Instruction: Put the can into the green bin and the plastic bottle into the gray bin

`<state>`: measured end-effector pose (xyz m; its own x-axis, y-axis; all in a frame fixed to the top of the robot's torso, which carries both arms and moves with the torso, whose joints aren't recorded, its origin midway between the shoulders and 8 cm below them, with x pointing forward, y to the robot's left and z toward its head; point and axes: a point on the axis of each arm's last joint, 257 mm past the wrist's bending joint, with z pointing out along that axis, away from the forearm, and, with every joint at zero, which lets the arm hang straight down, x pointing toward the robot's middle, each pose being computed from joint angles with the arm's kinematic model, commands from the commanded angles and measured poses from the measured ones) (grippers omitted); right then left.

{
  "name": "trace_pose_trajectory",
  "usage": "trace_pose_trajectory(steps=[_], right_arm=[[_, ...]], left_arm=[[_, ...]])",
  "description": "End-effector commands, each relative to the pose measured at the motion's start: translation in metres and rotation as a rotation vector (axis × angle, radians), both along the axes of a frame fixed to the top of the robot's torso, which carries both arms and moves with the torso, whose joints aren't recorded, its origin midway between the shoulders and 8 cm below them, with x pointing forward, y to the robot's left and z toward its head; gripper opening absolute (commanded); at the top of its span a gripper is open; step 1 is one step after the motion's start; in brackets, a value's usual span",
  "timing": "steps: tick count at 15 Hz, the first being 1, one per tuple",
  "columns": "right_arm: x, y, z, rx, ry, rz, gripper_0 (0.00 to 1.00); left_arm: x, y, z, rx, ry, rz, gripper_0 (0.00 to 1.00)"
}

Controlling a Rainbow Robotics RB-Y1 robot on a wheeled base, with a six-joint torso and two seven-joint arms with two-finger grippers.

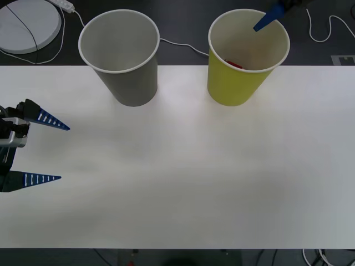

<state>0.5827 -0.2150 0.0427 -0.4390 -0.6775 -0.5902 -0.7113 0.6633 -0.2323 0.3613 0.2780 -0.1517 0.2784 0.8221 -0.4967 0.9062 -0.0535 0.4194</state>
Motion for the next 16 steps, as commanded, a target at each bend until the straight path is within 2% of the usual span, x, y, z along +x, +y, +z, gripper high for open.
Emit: trace_pose_trajectory(steps=[1,6,10,12,16], right_arm=[[-0.025,-0.007,0.0,-0.005,-0.014,0.059,1.0],[-0.077,-0.016,-0.009,0.022,-0.044,0.175,1.0],[-0.112,-0.026,-0.026,0.042,-0.082,0.323,1.0],[-0.128,-0.034,-0.033,0.026,-0.115,0.396,1.0],[-0.161,-0.042,-0.063,-0.014,-0.147,0.525,1.0]], left_arm=[[0.0,0.0,0.0,0.0,0.0,0.0,1.0],[0.0,0.0,0.0,0.0,0.0,0.0,1.0],[0.0,0.0,0.0,0.0,0.0,0.0,1.0],[0.0,0.0,0.0,0.0,0.0,0.0,1.0],[0.0,0.0,0.0,0.0,0.0,0.0,1.0]])
